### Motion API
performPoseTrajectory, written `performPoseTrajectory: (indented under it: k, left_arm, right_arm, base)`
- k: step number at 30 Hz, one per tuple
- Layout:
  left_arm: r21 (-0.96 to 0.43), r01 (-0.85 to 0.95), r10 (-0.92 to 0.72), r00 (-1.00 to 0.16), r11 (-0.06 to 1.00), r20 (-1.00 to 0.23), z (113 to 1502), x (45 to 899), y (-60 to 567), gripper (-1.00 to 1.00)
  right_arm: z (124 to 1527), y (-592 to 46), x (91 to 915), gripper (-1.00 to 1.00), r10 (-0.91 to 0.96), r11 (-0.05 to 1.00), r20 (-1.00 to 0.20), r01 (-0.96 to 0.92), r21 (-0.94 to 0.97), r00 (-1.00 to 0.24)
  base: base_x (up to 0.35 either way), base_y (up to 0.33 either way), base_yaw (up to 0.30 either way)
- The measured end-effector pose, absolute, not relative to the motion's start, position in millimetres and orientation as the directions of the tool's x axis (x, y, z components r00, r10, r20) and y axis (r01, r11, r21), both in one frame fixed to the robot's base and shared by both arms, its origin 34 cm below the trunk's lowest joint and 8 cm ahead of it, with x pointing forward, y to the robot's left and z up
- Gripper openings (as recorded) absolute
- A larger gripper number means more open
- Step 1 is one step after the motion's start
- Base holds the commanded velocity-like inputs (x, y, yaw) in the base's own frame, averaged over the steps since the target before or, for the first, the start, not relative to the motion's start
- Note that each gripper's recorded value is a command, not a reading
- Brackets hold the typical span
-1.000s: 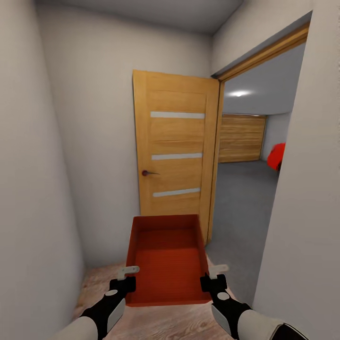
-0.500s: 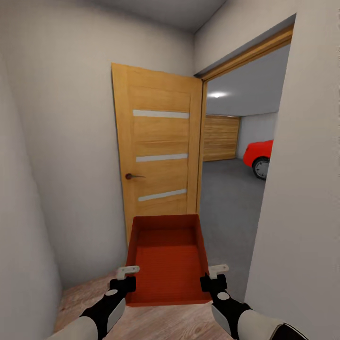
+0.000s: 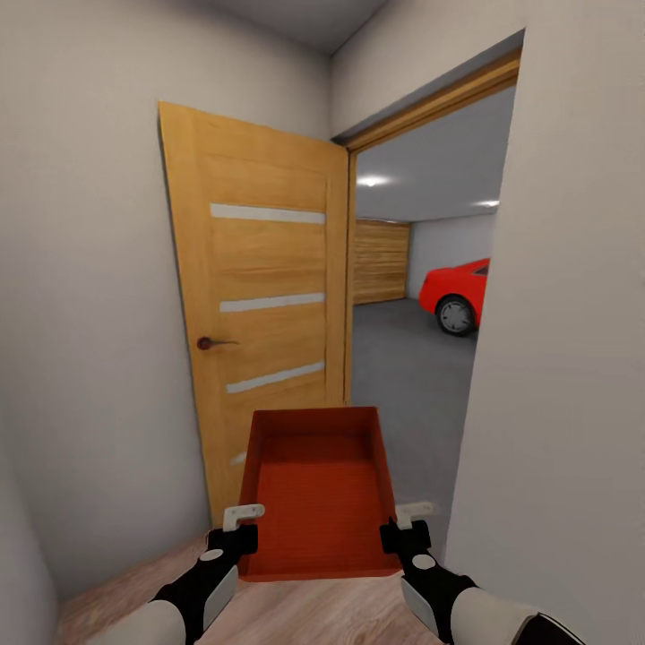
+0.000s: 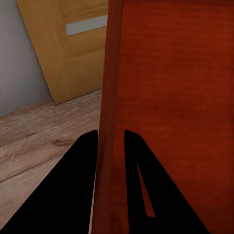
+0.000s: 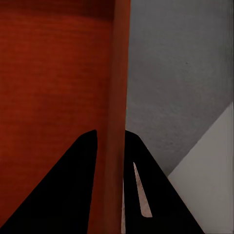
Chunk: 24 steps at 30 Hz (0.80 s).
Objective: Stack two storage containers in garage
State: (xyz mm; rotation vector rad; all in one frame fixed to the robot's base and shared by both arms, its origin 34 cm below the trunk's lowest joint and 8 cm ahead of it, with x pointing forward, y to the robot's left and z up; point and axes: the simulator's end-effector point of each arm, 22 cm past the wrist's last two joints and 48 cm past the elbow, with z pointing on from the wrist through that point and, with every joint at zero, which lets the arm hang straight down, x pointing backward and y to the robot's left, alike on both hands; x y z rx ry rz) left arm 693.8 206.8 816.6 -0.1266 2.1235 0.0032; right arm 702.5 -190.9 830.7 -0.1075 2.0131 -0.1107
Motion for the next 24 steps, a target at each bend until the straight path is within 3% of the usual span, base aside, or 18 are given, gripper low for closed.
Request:
performPoseTrajectory:
  k: [24]
  left_arm:
    - [-0.049,-0.092,-0.09,-0.521,0.995,-0.849,816.9,694.0,207.2,-1.0]
  right_arm:
    - [831.2,-190.5,702.8,-1.0,-0.126,0.992,-0.895,-0.027,-0.126,-0.428]
  base:
    - [0.185,0.156,-0.267]
